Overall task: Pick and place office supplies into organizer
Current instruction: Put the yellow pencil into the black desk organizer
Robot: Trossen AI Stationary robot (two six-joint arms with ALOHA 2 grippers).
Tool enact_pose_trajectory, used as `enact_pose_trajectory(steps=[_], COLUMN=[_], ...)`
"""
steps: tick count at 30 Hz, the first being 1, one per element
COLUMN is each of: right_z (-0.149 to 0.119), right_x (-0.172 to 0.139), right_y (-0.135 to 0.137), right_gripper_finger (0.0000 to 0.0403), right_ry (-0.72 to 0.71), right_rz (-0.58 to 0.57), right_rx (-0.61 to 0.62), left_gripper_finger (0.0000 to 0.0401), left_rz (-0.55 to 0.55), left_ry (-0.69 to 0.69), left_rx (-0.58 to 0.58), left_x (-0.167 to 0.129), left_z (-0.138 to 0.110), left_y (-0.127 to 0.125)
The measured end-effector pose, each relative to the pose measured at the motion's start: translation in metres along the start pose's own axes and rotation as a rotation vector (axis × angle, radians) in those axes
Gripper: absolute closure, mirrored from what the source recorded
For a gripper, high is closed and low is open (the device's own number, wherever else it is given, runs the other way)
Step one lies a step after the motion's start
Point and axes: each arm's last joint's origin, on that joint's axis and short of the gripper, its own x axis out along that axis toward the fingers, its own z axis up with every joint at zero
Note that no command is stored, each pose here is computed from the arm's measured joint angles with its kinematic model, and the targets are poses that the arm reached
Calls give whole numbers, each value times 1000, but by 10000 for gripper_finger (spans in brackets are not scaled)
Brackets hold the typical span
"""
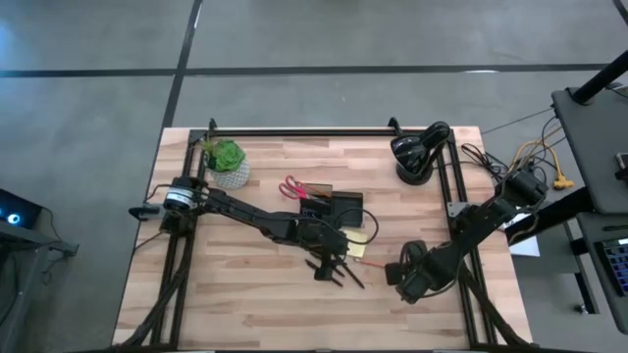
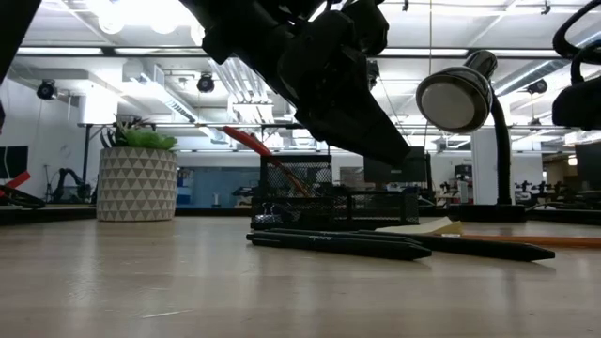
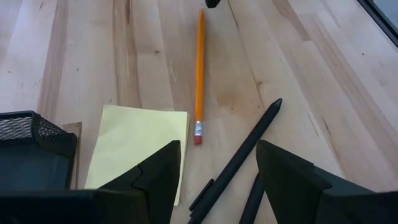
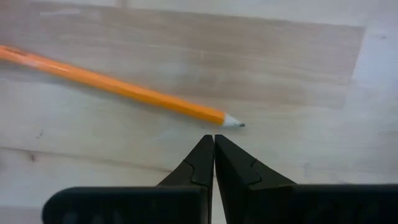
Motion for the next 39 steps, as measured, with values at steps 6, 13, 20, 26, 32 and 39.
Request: enact_pose_trajectory(steps=[6,13,20,26,32,39], right_z=[4,4,4,4,4,4], right_x=[5,6,7,8,8,8], right_y=[-5,-6,-6,-6,-6,-6], right_gripper_finger=[394,394,394,394,394,394], right_ry=[-23,-20,-18,-17,-15,-12], right_rz=[-33,-36,-34,-32,-29,-24], right_rx=[1,2,1,1,0,0], left_gripper_finger=[207,207,207,207,207,207], left_rz=[0,0,1,-6,-29,-35], left_ry=[0,1,1,3,14,-17], left_rx=[0,0,-1,0,0,2], left_x=[0,0,0,3,23,36], left_z=[0,0,0,-2,-13,-5], left_y=[0,0,0,0,0,-1])
